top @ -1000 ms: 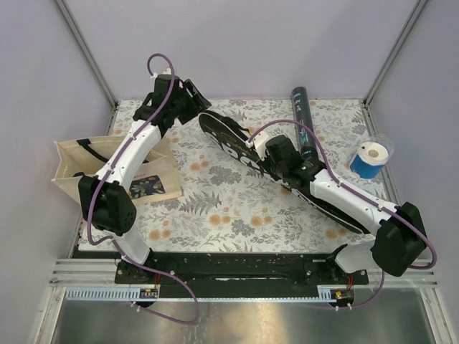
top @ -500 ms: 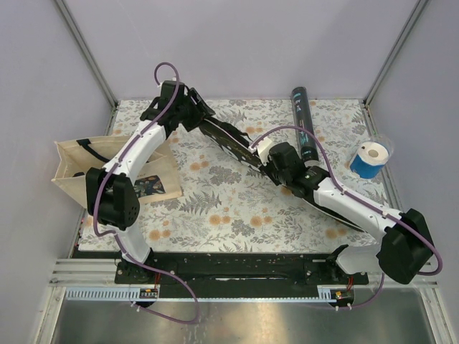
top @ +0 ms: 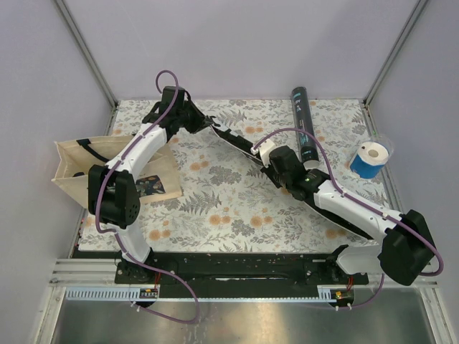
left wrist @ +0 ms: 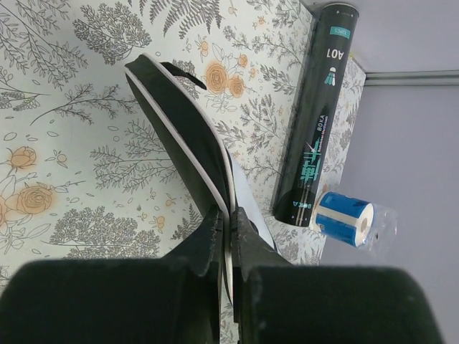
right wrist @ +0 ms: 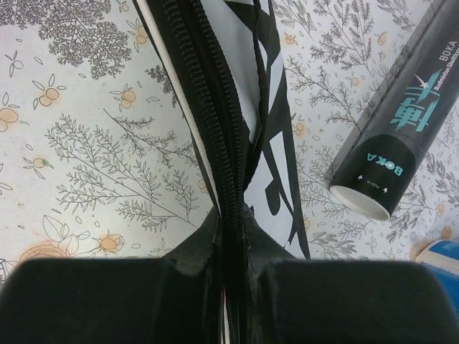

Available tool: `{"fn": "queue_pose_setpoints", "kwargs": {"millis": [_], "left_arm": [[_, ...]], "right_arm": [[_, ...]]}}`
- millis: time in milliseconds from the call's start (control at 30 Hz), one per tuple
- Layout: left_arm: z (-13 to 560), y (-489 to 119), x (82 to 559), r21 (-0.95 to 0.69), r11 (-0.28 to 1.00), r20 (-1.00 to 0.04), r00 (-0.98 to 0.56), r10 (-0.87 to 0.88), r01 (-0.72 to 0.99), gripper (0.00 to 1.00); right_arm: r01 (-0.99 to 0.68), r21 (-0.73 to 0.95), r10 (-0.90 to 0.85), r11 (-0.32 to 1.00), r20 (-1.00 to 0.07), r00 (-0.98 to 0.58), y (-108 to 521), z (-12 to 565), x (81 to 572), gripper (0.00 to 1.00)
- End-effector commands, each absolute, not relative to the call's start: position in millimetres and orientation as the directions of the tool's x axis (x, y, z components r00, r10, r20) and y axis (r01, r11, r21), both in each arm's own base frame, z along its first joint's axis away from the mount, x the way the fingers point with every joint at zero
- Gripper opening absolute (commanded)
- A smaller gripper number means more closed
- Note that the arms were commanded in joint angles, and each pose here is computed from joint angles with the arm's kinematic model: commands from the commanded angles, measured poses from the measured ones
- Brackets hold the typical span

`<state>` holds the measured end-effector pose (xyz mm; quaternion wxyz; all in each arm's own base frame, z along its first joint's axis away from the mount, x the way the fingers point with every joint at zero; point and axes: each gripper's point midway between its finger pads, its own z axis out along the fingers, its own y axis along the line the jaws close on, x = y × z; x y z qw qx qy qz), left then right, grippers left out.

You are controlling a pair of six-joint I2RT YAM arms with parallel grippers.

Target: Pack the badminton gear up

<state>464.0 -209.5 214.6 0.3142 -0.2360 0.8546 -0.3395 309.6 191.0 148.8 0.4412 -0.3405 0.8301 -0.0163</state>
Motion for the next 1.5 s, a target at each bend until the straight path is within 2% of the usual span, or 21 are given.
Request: {"fn": "queue_pose_setpoints", "kwargs": {"millis": [0,33,100,133,167,200,233,400,467,567,633,800,1000,1167,1367,1467], "left_arm": [[250.6,-217.7,460.1,-0.790,0.604,-0.392,-0.675,-0.625,-0.100,0.00],[249.7,-217.7,458.8,-0.790,0.604,-0.390,-0.674,-0.627,-0.104,0.00],[252.7,-215.2,457.3,-0.794,0.597,-0.386,-0.665,-0.639,-0.113,0.00],[253.9,-214.7,456.3,-0.795,0.595,-0.386,-0.662,-0.642,-0.114,0.00],[254.8,-212.9,455.7,-0.796,0.593,-0.383,-0.657,-0.649,-0.121,0.00],[255.6,-212.1,454.2,-0.798,0.588,-0.378,-0.654,-0.655,-0.128,0.00],[257.2,-211.2,452.5,-0.800,0.586,-0.377,-0.650,-0.659,-0.130,0.00],[256.9,-204.4,444.7,-0.800,0.585,-0.388,-0.630,-0.673,-0.133,0.00],[255.0,-205.5,440.5,-0.801,0.585,-0.385,-0.637,-0.668,-0.129,0.00],[251.6,-205.1,434.7,-0.802,0.583,-0.378,-0.644,-0.665,-0.132,0.00],[250.7,-203.7,431.6,-0.805,0.580,-0.382,-0.640,-0.666,-0.124,0.00],[250.0,-202.3,425.4,-0.797,0.596,-0.404,-0.643,-0.650,-0.102,0.00],[241.1,-200.4,417.6,-0.792,0.602,-0.404,-0.652,-0.641,-0.101,0.00],[238.8,-200.9,413.6,-0.796,0.597,-0.396,-0.658,-0.640,-0.102,0.00],[237.9,-199.5,411.6,-0.793,0.600,-0.398,-0.659,-0.638,-0.102,0.00],[237.2,-199.0,411.3,-0.793,0.600,-0.396,-0.657,-0.641,-0.107,0.00]], "right_arm": [[-0.489,-0.271,-0.462,0.829,-0.824,-0.327,201.7,190.9,318.0,0.10],[-0.483,-0.271,-0.459,0.833,-0.826,-0.328,201.3,192.5,317.8,0.19],[-0.478,-0.265,-0.451,0.837,-0.830,-0.329,199.9,196.2,316.7,0.21],[-0.487,-0.259,-0.450,0.834,-0.829,-0.331,201.1,197.0,314.8,0.25],[-0.494,-0.250,-0.447,0.833,-0.830,-0.334,201.4,198.9,312.1,0.36],[-0.499,-0.240,-0.441,0.832,-0.833,-0.334,201.8,201.5,310.5,0.56],[-0.496,-0.228,-0.427,0.838,-0.839,-0.336,201.6,204.3,309.1,0.99],[-0.392,-0.126,-0.280,0.912,-0.887,-0.367,195.5,217.3,308.4,1.00],[-0.198,-0.061,-0.138,0.978,-0.905,-0.402,177.0,219.0,317.1,0.99],[-0.097,-0.064,-0.100,0.993,-0.895,-0.435,163.8,217.9,318.8,0.99],[-0.166,-0.067,-0.134,0.984,-0.891,-0.434,173.1,217.9,317.5,0.99],[-0.169,0.010,-0.064,0.985,-0.902,-0.427,184.7,238.7,321.2,0.99],[-0.431,0.144,-0.076,0.891,-0.888,-0.453,252.9,256.8,321.3,1.00],[-0.544,0.258,-0.027,0.798,-0.888,-0.460,297.5,254.1,324.2,0.77],[-0.644,0.274,-0.080,0.714,-0.882,-0.464,329.6,233.7,328.2,0.78],[-0.672,0.280,-0.105,0.685,-0.875,-0.472,338.6,227.9,326.8,0.74]]}}
